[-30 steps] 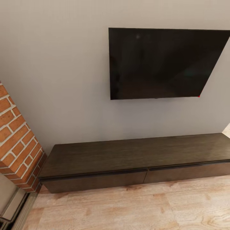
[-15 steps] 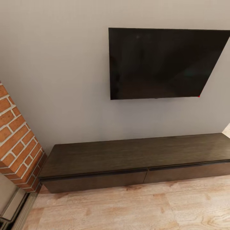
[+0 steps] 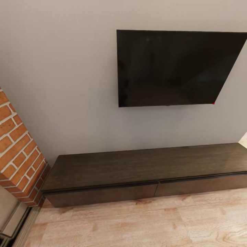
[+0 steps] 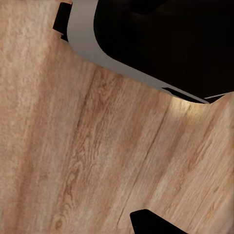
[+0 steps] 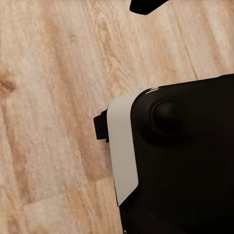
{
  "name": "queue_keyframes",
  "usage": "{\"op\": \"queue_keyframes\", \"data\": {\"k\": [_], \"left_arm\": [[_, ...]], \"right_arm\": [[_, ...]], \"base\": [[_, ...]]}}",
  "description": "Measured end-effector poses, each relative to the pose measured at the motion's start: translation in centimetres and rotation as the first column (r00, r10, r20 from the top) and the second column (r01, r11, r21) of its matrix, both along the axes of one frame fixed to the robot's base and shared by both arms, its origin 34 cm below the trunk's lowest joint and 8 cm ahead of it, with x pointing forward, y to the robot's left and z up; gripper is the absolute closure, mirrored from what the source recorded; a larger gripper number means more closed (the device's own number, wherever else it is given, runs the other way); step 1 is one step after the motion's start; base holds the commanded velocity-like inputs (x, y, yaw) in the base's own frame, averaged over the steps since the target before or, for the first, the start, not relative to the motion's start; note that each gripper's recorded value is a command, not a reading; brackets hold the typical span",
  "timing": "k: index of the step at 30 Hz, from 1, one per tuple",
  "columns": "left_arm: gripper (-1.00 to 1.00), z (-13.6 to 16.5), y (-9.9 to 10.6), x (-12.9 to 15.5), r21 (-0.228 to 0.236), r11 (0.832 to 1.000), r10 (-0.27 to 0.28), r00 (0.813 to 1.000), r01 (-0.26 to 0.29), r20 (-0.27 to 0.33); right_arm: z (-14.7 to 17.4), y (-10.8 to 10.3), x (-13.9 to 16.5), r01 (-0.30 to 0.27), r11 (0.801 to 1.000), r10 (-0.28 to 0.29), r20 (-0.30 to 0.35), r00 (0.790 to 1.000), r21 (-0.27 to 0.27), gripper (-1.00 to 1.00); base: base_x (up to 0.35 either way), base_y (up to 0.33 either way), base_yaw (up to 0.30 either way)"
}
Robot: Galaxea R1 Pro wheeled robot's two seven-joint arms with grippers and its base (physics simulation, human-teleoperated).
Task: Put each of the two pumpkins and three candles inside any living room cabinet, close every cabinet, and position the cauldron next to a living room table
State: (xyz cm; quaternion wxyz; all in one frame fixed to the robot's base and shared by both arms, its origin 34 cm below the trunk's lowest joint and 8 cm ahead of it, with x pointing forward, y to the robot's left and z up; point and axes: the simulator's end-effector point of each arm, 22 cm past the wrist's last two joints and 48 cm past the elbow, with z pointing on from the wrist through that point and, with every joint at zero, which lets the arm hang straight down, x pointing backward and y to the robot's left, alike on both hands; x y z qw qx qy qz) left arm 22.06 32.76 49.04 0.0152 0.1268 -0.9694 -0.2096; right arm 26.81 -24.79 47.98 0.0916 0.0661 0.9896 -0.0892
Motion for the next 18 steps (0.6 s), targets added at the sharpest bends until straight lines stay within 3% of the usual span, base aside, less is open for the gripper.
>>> {"op": "queue_keyframes", "data": {"k": [18], "left_arm": [[-1.0,0.0,0.0,0.0,0.0,1.0,0.0,1.0,0.0,0.0]], "right_arm": [[-0.1,0.0,-2.1,-0.002,1.0,0.002,-0.028,1.0,0.0,-1.0]], "base": [[0.0,0.0,0.0]]}}
